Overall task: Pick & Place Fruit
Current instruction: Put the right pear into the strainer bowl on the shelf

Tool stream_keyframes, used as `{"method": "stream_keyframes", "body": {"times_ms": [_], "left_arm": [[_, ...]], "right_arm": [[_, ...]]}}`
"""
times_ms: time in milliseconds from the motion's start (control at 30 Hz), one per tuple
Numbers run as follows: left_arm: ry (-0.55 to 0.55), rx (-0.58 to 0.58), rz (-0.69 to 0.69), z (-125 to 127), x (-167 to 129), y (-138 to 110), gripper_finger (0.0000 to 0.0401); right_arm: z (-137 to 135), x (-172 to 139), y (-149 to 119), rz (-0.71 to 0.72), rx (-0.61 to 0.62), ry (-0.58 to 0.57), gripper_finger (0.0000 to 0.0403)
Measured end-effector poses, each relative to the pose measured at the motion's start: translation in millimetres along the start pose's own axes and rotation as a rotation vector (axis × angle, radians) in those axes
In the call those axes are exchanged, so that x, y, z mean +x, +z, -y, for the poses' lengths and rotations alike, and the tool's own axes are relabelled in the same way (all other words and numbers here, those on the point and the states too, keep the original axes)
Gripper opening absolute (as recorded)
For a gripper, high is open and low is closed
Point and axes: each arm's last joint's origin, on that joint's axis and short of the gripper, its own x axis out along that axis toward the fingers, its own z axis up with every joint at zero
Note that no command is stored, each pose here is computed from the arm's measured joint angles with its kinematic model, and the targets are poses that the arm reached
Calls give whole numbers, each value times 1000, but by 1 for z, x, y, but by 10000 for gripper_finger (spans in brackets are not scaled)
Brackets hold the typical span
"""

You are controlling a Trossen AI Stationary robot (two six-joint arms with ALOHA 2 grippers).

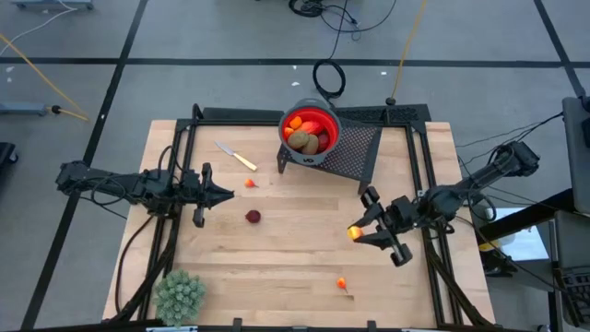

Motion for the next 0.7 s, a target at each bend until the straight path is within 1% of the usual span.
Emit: {"method": "stream_keyframes", "body": {"times_ms": [67, 133, 200, 433, 700], "left_arm": [[0, 1, 0, 0, 0, 0, 21], [0, 1, 0, 0, 0, 0, 21], [0, 0, 0, 0, 0, 0, 21], [0, -3, 0, 0, 0, 0, 21], [1, -20, 0, 0, 0, 0, 21]], "right_arm": [[1, 0, -4, -38, -74, -32, 109], [3, 0, -8, -78, -178, -40, 109], [5, -1, -11, -121, -279, -72, 109], [14, -3, -18, -253, -600, -289, 109], [33, -6, -15, -365, -852, -567, 109]]}}
